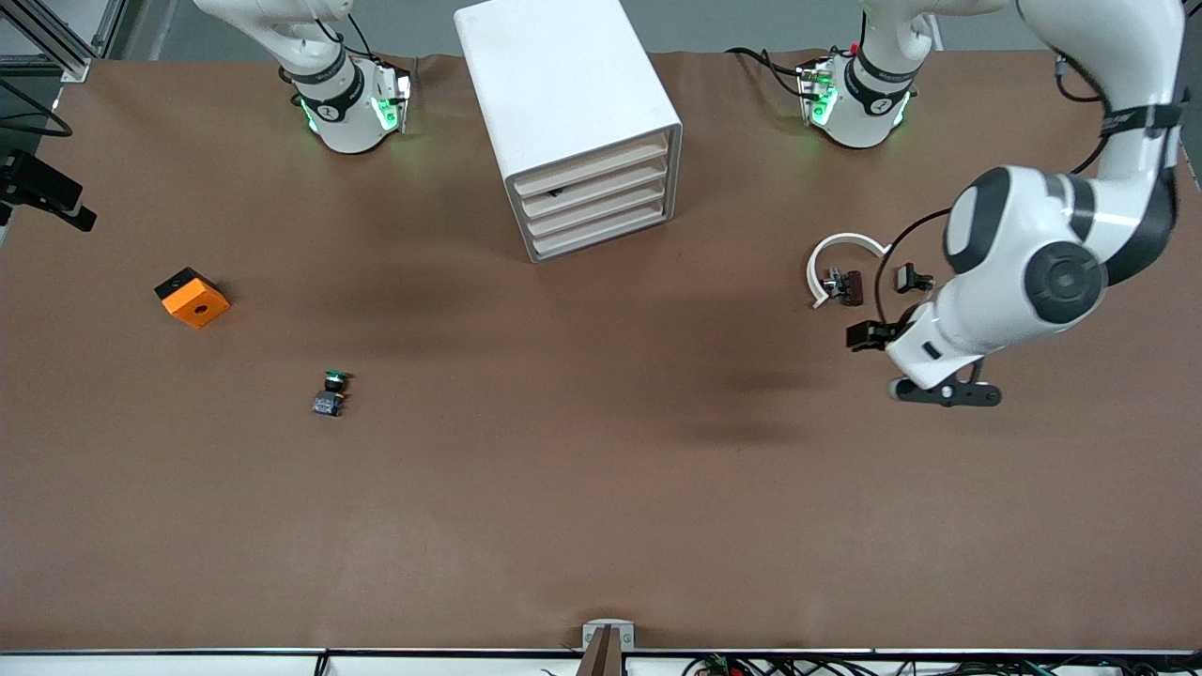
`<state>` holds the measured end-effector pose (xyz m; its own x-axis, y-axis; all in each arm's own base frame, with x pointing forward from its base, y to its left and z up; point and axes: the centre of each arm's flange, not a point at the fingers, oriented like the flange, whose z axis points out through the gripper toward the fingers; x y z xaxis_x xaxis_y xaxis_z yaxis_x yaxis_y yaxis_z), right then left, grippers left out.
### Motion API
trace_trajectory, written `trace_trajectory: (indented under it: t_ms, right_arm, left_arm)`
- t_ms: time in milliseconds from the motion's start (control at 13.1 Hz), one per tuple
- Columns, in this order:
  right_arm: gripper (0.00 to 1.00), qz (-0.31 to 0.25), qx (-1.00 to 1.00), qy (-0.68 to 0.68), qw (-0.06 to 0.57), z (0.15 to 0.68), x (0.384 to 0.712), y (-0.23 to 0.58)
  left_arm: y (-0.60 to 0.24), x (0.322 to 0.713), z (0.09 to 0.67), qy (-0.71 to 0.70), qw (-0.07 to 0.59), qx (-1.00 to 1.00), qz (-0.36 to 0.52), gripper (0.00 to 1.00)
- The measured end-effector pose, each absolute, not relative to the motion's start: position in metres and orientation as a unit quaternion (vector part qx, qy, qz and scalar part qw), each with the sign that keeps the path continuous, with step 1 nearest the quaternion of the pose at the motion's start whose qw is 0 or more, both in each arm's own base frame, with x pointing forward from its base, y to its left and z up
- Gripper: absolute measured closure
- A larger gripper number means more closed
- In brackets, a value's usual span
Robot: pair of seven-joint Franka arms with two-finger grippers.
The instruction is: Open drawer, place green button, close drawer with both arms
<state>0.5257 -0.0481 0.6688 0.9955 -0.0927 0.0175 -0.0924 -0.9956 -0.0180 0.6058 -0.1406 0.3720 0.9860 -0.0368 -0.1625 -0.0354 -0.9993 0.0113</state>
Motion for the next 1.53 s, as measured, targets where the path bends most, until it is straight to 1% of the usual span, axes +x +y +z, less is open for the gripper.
trace_trajectory:
  t_ms: [305,458,839,992,1145,1373,1526]
  right_arm:
    - [0.00,-0.015,-0.999,0.046,0.008,0.670,0.527,-0.048]
    - [0.00,-0.015,-0.999,0.046,0.008,0.670,0.527,-0.048]
    - [0.00,-0.015,-0.999,0.048,0.008,0.670,0.527,-0.050]
    - [0.00,-0.005,-0.999,0.049,0.009,0.663,0.529,-0.051]
    - [0.00,0.023,-0.998,0.049,0.009,0.636,0.541,-0.052]
    - [0.00,0.068,-0.996,0.051,-0.001,0.572,0.577,-0.058]
    - [0.00,0.087,-0.995,0.052,-0.002,0.544,0.589,-0.061]
  left_arm:
    - [-0.201,0.594,0.347,0.098,-0.016,0.990,-0.097,0.00]
    - [-0.235,0.587,0.338,0.163,-0.029,0.979,-0.122,0.00]
    - [-0.297,0.570,0.317,0.318,-0.010,0.906,-0.280,0.00]
    - [-0.316,0.558,0.307,0.366,-0.025,0.871,-0.326,0.00]
    - [-0.333,0.544,0.294,0.417,-0.059,0.830,-0.366,0.00]
    - [-0.349,0.532,0.268,0.493,-0.103,0.756,-0.417,0.00]
    - [-0.361,0.523,0.248,0.530,-0.134,0.712,-0.441,0.00]
